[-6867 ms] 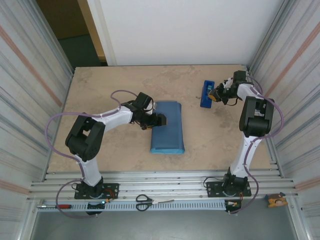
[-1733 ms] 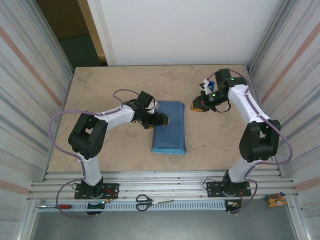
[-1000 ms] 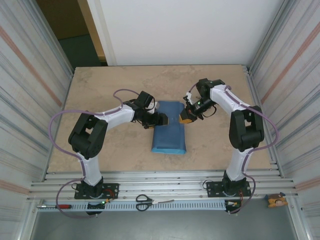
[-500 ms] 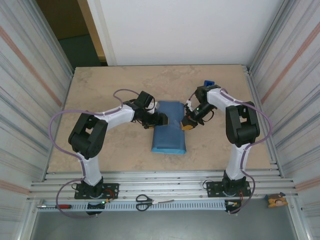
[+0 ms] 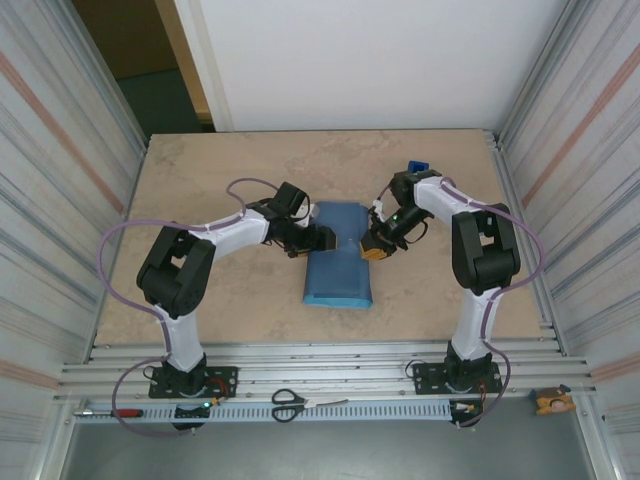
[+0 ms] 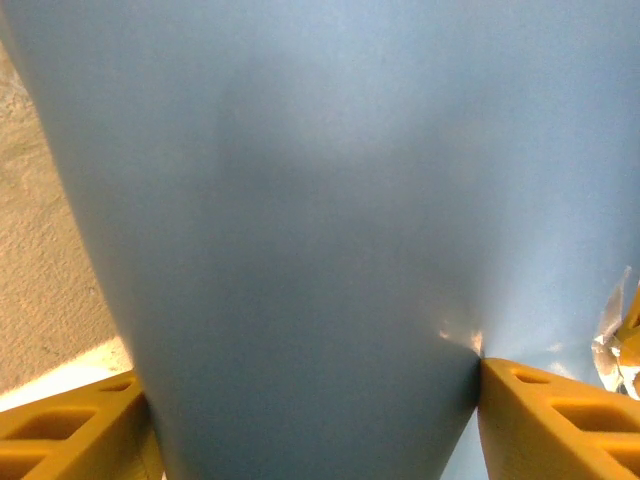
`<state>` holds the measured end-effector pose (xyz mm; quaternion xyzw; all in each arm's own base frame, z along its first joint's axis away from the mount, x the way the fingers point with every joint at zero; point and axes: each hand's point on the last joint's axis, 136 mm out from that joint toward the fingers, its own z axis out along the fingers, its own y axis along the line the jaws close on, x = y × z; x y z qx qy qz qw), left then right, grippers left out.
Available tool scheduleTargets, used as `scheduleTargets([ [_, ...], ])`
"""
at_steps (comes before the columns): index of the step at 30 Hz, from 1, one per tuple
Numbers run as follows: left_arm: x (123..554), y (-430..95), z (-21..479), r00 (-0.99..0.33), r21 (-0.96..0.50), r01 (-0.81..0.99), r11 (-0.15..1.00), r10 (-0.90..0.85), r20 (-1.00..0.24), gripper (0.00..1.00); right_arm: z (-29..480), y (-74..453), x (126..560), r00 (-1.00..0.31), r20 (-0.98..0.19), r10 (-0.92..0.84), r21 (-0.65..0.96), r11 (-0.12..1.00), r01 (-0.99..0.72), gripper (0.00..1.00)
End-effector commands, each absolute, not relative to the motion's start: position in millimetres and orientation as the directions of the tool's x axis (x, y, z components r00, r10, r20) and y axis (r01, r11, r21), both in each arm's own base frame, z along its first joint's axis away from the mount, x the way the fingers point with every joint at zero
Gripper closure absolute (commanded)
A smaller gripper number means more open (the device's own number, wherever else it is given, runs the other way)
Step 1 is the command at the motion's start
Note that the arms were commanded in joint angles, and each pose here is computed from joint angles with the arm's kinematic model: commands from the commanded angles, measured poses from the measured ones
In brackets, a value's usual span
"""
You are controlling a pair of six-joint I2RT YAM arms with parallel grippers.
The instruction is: Wrap the gift box in paper
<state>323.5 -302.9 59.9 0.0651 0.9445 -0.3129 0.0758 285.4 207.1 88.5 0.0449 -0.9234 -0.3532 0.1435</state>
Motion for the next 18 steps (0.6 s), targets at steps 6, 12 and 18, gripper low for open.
scheduleTargets([
  [6,274.6,-273.7,-18.7,-0.992,-0.410,0.105,0.906,0.124,0.019,0.26,113.8,208.3,288.9,-0.970,0.181,-0.159,0.655,0.756,-0.002,0.66],
  [12,273.8,-273.1,-19.8,-0.992,-0.408,0.105,0.907,0.125,0.022,0.26,114.4,208.5,288.2,-0.972,0.183,-0.150,0.648,0.761,0.004,0.54],
  [18,273.3,-273.0,-18.8,-0.992,-0.412,0.104,0.905,0.123,0.019,0.26,115.0,213.7,291.3,-0.973,0.174,-0.149,0.664,0.748,0.004,0.54],
])
